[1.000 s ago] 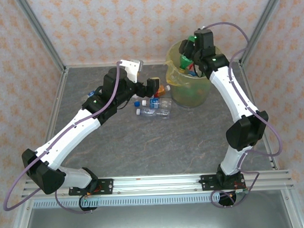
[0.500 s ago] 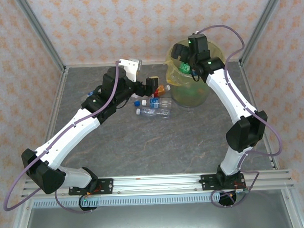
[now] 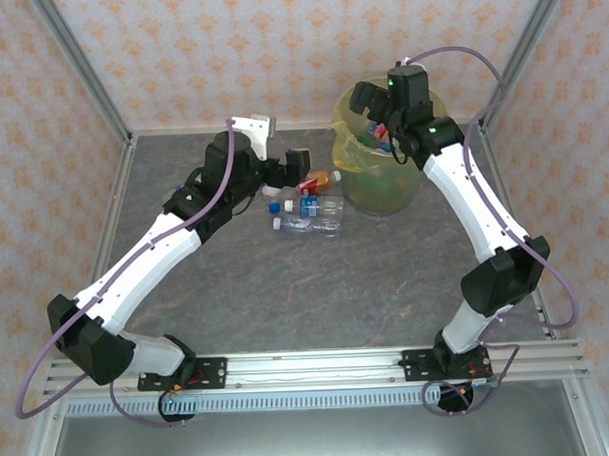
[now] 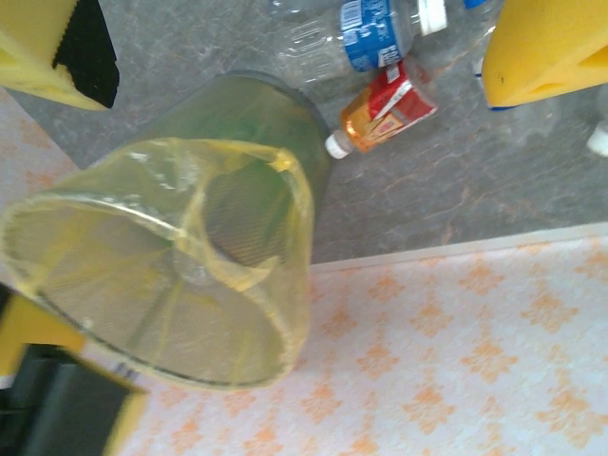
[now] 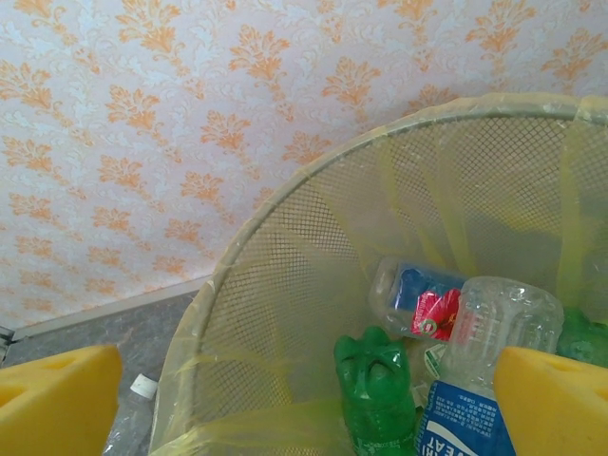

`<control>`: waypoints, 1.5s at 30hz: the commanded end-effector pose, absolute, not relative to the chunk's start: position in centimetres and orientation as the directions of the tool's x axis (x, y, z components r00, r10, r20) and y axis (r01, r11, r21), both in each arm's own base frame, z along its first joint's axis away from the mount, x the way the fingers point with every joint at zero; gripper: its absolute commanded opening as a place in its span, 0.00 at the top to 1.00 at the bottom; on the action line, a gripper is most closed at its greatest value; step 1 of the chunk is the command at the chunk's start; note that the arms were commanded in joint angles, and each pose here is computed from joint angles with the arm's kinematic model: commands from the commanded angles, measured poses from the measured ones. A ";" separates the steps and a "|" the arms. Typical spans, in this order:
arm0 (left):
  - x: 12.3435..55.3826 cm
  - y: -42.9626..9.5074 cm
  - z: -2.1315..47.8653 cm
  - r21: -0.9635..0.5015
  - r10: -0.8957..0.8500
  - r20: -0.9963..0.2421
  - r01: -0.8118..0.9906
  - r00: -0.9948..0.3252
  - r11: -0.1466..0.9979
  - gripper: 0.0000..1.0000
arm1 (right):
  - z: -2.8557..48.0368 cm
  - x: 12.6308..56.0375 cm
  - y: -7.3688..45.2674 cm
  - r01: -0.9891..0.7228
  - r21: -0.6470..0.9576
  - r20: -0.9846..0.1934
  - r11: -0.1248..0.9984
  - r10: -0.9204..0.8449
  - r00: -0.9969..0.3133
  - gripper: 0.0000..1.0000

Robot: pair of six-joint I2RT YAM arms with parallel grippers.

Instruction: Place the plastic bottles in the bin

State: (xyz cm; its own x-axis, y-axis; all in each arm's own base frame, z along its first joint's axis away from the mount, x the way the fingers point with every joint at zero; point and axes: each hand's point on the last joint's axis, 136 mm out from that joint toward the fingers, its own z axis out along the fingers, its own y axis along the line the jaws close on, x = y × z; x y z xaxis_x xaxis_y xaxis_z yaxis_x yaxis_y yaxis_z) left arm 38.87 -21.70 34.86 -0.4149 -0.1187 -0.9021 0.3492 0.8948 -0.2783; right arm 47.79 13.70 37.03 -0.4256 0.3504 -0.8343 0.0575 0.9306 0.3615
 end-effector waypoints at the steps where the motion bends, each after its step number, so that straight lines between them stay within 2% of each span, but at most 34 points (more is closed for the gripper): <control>1: 40.3 -19.0 32.2 -0.333 -0.192 -0.854 0.223 -0.484 0.916 0.01 | 39.1 46.6 12.9 0.063 0.384 -0.844 0.921 0.378 -0.380 0.00; 6: 41.7 -14.9 28.7 -0.401 -0.306 -0.797 0.077 -0.522 0.913 0.01 | 40.9 45.6 13.0 0.030 0.428 -0.842 0.903 0.411 -0.350 0.00; 11: 43.3 -8.7 24.7 -0.446 -0.446 -0.722 -0.137 -0.530 0.884 0.01 | 42.6 44.8 13.7 -0.022 0.469 -0.833 0.883 0.434 -0.344 0.00; 15: 44.2 -2.1 21.8 -0.448 -0.558 -0.681 -0.334 -0.474 0.829 0.01 | 43.7 44.2 14.3 -0.069 0.486 -0.829 0.871 0.434 -0.352 0.00; 21: 46.2 4.9 19.1 -0.529 -0.703 -0.616 -0.475 -0.356 0.704 0.02 | 43.9 43.3 15.4 -0.121 0.523 -0.809 0.844 0.446 -0.384 0.00; 25: 48.8 6.9 18.0 -0.482 -0.676 -0.652 -0.501 -0.343 0.719 0.02 | 43.6 43.0 16.0 -0.146 0.533 -0.802 0.834 0.443 -0.400 0.00; 35: 53.9 10.1 11.4 -0.333 -0.618 -0.623 -0.552 -0.480 0.764 0.02 | 43.1 42.7 15.9 -0.139 0.493 -0.818 0.859 0.402 -0.412 0.00; 39: 54.5 10.5 9.6 -0.281 -0.593 -0.603 -0.554 -0.533 0.783 0.02 | 43.3 42.6 15.7 -0.136 0.477 -0.828 0.868 0.392 -0.402 0.00; 45: 53.1 9.3 8.2 -0.299 -0.599 -0.550 -0.533 -0.582 0.792 0.03 | 43.0 42.8 15.5 -0.129 0.463 -0.833 0.877 0.381 -0.400 0.00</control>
State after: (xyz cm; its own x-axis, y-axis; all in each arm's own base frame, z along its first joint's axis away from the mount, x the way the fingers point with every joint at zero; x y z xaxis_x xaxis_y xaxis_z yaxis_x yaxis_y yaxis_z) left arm 54.11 9.76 7.95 -0.5486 -0.6124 -0.5691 -0.5509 0.7769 -0.3049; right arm 43.48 16.06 42.09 -0.4288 0.3931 -0.8134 -0.1269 0.8652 0.4851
